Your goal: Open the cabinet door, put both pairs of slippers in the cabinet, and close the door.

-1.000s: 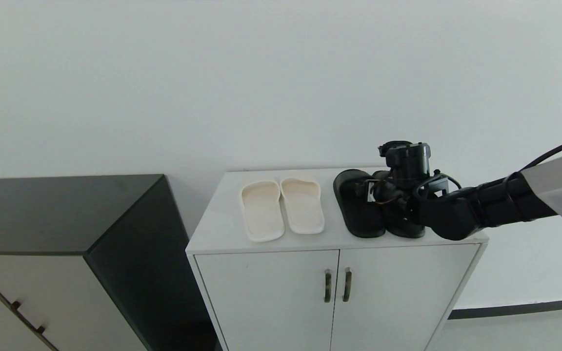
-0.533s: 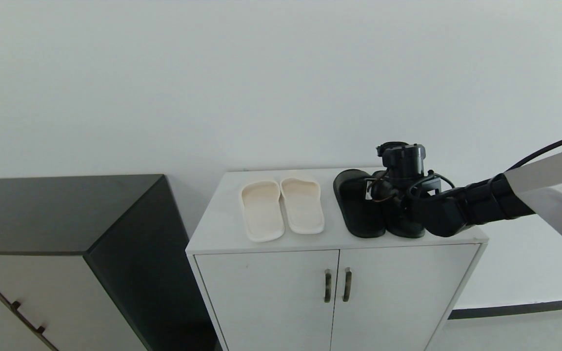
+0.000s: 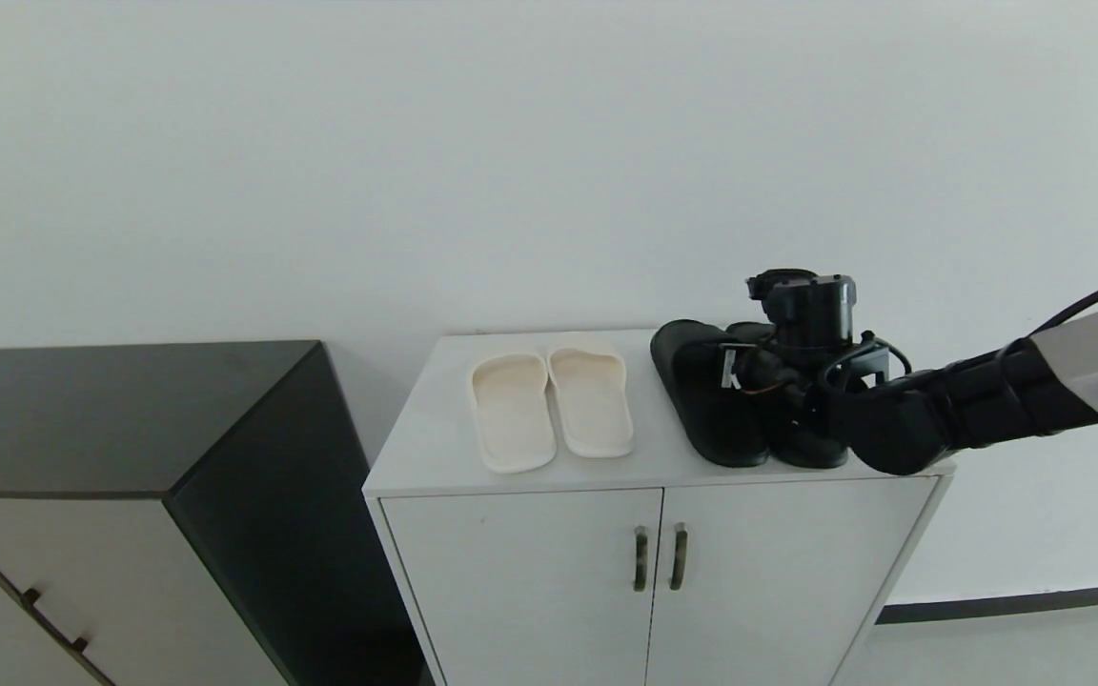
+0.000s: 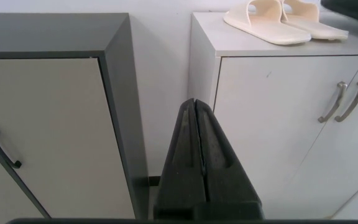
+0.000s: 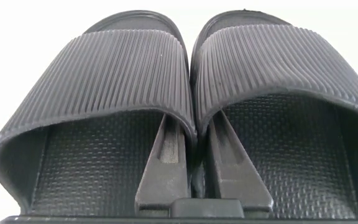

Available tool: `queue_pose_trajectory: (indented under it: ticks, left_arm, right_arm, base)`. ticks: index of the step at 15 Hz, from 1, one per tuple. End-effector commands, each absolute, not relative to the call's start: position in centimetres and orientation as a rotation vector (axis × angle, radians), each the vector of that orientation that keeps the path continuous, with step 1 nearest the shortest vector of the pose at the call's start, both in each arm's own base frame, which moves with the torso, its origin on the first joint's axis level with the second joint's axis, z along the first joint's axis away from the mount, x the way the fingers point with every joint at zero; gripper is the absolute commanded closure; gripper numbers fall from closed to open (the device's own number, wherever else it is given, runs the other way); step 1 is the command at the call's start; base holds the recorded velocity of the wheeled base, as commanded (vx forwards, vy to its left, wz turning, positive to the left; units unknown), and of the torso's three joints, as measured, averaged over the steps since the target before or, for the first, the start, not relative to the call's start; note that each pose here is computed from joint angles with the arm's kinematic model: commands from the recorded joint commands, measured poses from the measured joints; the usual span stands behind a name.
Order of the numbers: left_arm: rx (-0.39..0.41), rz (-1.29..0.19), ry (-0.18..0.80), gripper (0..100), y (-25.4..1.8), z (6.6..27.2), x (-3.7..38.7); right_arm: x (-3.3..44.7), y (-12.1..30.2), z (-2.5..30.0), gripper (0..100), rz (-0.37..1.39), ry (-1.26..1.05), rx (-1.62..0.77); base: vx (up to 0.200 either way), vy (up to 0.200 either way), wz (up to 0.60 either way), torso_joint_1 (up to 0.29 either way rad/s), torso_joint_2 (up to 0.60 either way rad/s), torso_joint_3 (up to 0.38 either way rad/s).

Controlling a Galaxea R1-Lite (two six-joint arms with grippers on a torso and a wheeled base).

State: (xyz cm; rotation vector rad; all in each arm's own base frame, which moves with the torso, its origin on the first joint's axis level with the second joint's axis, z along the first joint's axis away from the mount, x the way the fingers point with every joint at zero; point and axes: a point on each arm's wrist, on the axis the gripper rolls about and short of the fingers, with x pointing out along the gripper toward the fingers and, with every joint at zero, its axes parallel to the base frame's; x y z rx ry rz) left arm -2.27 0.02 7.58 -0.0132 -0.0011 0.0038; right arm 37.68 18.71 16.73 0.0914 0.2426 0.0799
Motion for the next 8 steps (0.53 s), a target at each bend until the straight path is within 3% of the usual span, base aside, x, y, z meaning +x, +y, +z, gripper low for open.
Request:
queue_pose_trajectory:
  ticks: [1, 5, 8]
  left_arm:
    - [-0.014, 0.005, -0.002, 100, 0.0, 7.6, -2.3]
    - [-0.011, 0.005, -0.002, 100, 0.0, 7.6, -2.3]
    - [-0.009, 0.005, -0.002, 100, 0.0, 7.6, -2.3]
  right_arm:
    - [33.0, 17.6, 20.0, 100, 0.177, 0.183, 0.103]
    - [23.7, 16.7, 21.3, 100, 0.475, 0.199, 0.070]
    - [20.2, 17.5, 20.2, 100, 0.663, 0.244, 0.040]
  base:
    - [0.000, 0.000, 0.00, 0.000, 0.00, 0.000]
    - [0.000, 0.000, 0.00, 0.000, 0.00, 0.000]
    - [0.000, 0.000, 0.00, 0.000, 0.00, 0.000]
